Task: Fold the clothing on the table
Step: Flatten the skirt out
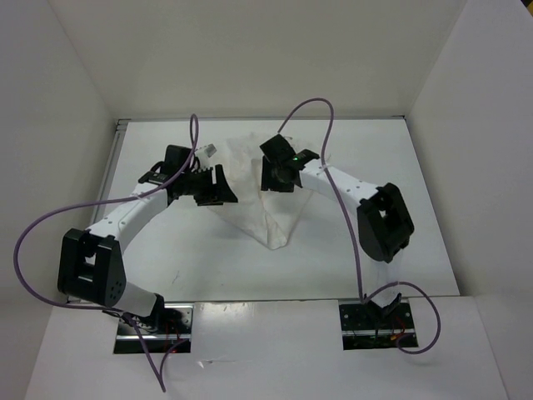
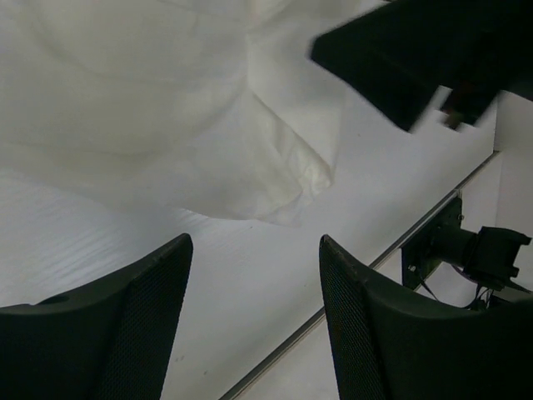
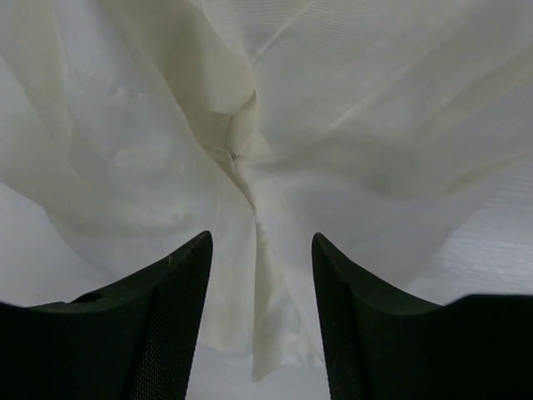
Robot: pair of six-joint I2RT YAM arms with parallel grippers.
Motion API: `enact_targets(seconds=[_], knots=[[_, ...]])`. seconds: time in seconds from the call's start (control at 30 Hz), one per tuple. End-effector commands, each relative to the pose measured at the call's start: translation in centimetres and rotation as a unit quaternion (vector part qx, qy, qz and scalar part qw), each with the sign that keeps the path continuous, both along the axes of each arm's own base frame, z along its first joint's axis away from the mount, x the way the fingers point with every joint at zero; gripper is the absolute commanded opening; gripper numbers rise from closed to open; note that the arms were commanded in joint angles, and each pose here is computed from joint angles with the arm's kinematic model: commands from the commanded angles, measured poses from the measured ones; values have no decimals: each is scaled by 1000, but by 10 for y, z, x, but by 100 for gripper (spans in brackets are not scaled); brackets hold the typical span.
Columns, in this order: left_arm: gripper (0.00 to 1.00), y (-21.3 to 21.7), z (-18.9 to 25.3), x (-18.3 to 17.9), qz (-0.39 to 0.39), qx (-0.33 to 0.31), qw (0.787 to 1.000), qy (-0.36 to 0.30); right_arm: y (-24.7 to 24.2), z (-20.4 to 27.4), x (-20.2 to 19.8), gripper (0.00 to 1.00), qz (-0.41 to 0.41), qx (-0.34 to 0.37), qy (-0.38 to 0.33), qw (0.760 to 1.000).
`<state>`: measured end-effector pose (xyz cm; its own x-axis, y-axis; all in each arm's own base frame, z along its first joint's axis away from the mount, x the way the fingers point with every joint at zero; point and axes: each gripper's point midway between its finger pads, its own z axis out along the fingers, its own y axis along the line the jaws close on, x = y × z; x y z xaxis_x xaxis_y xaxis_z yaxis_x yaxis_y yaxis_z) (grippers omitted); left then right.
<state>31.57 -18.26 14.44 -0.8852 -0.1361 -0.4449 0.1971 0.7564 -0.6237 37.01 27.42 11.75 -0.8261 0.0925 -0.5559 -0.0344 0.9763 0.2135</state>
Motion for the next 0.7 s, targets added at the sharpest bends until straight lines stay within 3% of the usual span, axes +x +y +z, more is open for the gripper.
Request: enact_targets(seconds=[0.0, 0.23, 0.67], knots=[[70, -17, 18, 9, -12, -17, 999, -26, 29, -18, 29, 57, -2, 29, -2, 1000], [70, -12, 15, 3, -4, -9, 1000, -27, 40, -52, 42, 50, -54, 50, 57, 996], [70, -12, 14, 3, -7, -7, 1000, -30, 19, -50, 62, 47, -129, 50, 37, 990]])
